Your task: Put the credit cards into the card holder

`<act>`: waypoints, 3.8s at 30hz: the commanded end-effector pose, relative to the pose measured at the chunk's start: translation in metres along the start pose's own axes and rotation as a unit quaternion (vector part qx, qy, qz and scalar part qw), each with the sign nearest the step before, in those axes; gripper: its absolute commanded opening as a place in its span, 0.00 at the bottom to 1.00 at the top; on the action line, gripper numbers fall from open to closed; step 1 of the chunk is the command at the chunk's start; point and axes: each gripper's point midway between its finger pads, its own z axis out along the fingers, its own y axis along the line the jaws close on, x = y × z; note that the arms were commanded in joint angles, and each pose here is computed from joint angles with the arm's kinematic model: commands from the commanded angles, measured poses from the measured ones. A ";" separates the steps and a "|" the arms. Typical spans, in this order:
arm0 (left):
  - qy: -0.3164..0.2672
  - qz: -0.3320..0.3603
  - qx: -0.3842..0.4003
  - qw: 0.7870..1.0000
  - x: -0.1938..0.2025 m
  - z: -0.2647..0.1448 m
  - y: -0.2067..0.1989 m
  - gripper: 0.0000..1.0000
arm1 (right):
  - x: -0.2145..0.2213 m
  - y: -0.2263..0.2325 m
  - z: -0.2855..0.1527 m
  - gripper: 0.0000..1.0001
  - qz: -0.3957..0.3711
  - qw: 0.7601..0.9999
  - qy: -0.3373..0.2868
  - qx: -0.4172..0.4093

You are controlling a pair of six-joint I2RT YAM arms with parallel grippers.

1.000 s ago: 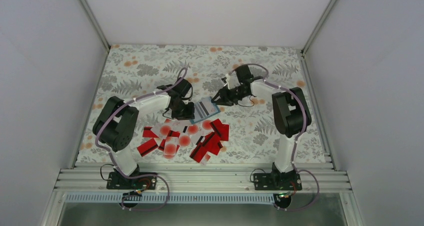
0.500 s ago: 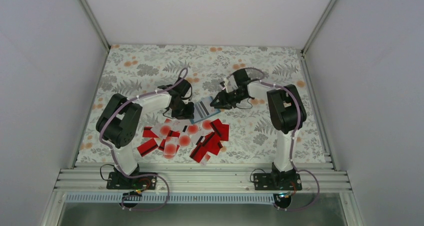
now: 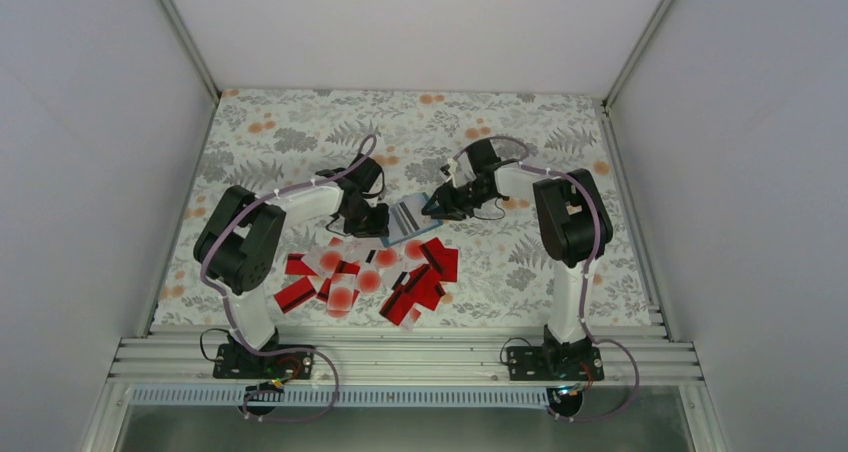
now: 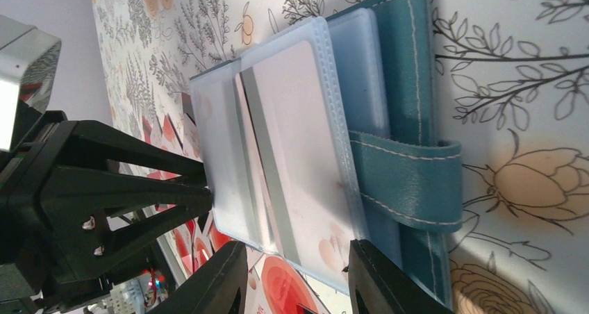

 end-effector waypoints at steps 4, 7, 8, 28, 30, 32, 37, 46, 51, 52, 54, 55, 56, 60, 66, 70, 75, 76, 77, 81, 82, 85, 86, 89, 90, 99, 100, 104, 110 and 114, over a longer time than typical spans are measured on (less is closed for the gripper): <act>0.009 0.004 -0.016 1.000 0.001 0.012 0.010 0.22 | 0.004 -0.010 0.001 0.39 -0.009 1.000 -0.003 0.016; 0.009 0.005 -0.016 1.000 0.001 0.012 0.010 0.22 | 0.006 -0.009 0.002 0.39 -0.008 1.000 -0.001 0.012; 0.009 0.006 -0.016 1.000 0.001 0.013 0.010 0.22 | 0.007 -0.009 0.002 0.39 -0.007 1.000 0.000 0.008; 0.002 0.016 -0.015 1.000 -0.014 0.016 0.005 0.22 | 0.005 0.033 0.003 0.38 -0.034 0.999 0.010 -0.040; 0.001 0.019 -0.016 1.000 -0.017 0.017 0.004 0.22 | 0.005 0.037 0.005 0.38 -0.036 0.998 0.012 -0.043; -0.001 0.022 -0.016 1.000 -0.022 0.017 0.001 0.22 | 0.003 0.042 0.007 0.38 -0.040 0.998 0.014 -0.045; -0.008 0.029 -0.016 0.999 -0.033 0.015 -0.004 0.22 | -0.001 0.058 0.017 0.38 -0.052 0.997 0.023 -0.052; -0.029 0.022 -0.014 0.999 -0.042 -0.007 0.000 0.22 | 0.001 0.091 0.030 0.38 -0.074 0.994 0.041 -0.069; -0.051 0.014 -0.018 0.998 -0.037 -0.034 0.006 0.25 | -0.007 0.107 0.021 0.37 -0.087 0.994 0.030 -0.065; -0.055 0.012 -0.021 0.998 -0.035 -0.039 0.008 0.25 | -0.010 0.108 0.018 0.37 -0.091 0.994 0.025 -0.056; -0.068 0.011 -0.024 0.997 -0.034 -0.052 0.009 0.27 | -0.016 0.110 0.012 0.37 -0.100 0.994 0.011 -0.034; -0.074 0.011 -0.027 0.997 -0.033 -0.058 0.010 0.28 | -0.019 0.111 0.007 0.37 -0.105 0.994 0.004 -0.025; -0.080 0.010 -0.027 0.996 -0.032 -0.063 0.010 0.29 | -0.021 0.111 0.002 0.37 -0.108 0.994 -0.004 -0.012; -0.100 0.017 -0.016 0.995 -0.029 -0.081 0.006 0.30 | -0.019 0.099 -0.017 0.37 -0.111 0.992 -0.033 0.058; -0.108 0.067 0.017 0.992 -0.007 -0.092 -0.004 0.35 | 0.021 0.068 -0.036 0.39 -0.087 0.989 -0.039 0.113; -0.072 0.110 0.038 0.991 0.024 -0.083 -0.013 0.39 | 0.050 0.055 -0.041 0.41 -0.068 0.989 -0.032 0.123; -0.027 0.153 0.081 0.985 0.064 -0.072 -0.030 0.41 | 0.084 0.047 -0.038 0.42 -0.035 0.994 -0.018 0.098; -0.019 0.158 0.088 0.983 0.071 -0.071 -0.032 0.41 | 0.091 0.048 -0.037 0.43 -0.032 0.996 -0.011 0.088; -0.012 0.162 0.091 0.982 0.077 -0.070 -0.033 0.41 | 0.097 0.049 -0.037 0.43 -0.033 0.996 -0.005 0.080; 0.003 0.169 0.083 0.982 0.097 -0.074 -0.028 0.41 | 0.119 0.052 -0.036 0.50 -0.041 0.997 0.013 0.063; 0.008 0.169 0.084 0.982 0.103 -0.074 -0.027 0.41 | 0.127 0.054 -0.033 0.52 -0.041 0.997 0.023 0.057; 0.018 0.166 0.085 0.982 0.117 -0.076 -0.023 0.41 | 0.148 0.061 -0.024 0.53 -0.031 0.998 0.048 0.036; 0.021 0.165 0.085 0.983 0.121 -0.076 -0.022 0.40 | 0.153 0.062 -0.021 0.56 -0.024 0.998 0.054 0.032; 0.025 0.160 0.093 0.982 0.130 -0.078 -0.023 0.38 | 0.170 0.072 -0.014 0.58 0.020 0.997 0.075 -0.009; 0.025 0.158 0.097 0.982 0.132 -0.078 -0.024 0.37 | 0.177 0.074 -0.010 0.58 0.038 0.996 0.081 -0.017; 0.039 0.144 0.099 0.984 0.138 -0.064 -0.026 0.31 | 0.235 0.091 0.022 0.65 0.158 0.983 0.087 -0.021; 0.041 0.144 0.097 0.984 0.138 -0.061 -0.026 0.31 | 0.240 0.092 0.026 0.66 0.167 0.982 0.088 -0.016; 0.065 0.140 0.084 0.984 0.142 -0.047 -0.021 0.31 | 0.260 0.098 0.046 0.67 0.203 0.976 0.083 0.004; 0.093 0.143 0.072 0.983 0.146 -0.025 -0.018 0.31 | 0.269 0.081 0.059 0.61 0.247 0.967 0.043 0.029; 0.110 0.143 0.070 0.981 0.152 -0.015 -0.017 0.31 | 0.270 0.075 0.066 0.58 0.268 0.963 0.022 0.026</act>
